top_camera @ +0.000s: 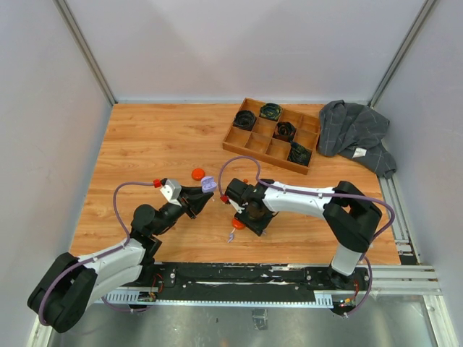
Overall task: Insert the wireless bluetooth earbuds into the charging case
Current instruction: Pick up the earbud from the center of the board.
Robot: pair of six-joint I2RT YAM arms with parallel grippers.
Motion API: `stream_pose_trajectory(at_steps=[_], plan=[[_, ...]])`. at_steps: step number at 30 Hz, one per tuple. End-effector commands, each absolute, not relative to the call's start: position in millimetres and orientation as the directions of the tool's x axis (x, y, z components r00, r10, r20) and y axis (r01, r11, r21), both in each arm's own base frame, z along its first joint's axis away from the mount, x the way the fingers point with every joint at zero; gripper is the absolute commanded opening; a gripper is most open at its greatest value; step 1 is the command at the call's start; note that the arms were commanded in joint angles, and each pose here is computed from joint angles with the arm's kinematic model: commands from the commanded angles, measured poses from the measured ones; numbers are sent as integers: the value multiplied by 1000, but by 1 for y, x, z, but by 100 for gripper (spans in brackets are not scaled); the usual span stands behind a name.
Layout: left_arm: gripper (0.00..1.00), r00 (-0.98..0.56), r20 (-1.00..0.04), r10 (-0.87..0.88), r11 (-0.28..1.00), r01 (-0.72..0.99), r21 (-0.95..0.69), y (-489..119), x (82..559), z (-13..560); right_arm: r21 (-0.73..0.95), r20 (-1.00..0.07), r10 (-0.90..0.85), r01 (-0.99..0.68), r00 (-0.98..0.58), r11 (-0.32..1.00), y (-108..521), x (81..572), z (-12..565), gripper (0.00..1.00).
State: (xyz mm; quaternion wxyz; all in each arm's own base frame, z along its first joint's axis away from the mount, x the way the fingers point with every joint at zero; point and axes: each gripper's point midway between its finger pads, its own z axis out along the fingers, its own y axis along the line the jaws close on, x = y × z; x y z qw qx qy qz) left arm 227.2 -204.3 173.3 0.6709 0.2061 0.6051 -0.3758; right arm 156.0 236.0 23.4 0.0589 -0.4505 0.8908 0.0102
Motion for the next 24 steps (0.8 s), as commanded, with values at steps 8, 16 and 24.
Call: stream_pose_trajectory(at_steps=[8,16,24], plan=[[0,-2,-967,-254,631,758,-167,-204,225,174,-29,-106,-794,-796,-599,604,238,166,14,33],[0,-3,-968,-250,620,768,-162,-206,223,174,-38,-99,-790,-791,-605,611,233,166,12,24],[0,28,-962,-272,596,790,-145,-207,216,181,-30,-209,-771,-784,-602,620,242,171,39,18]])
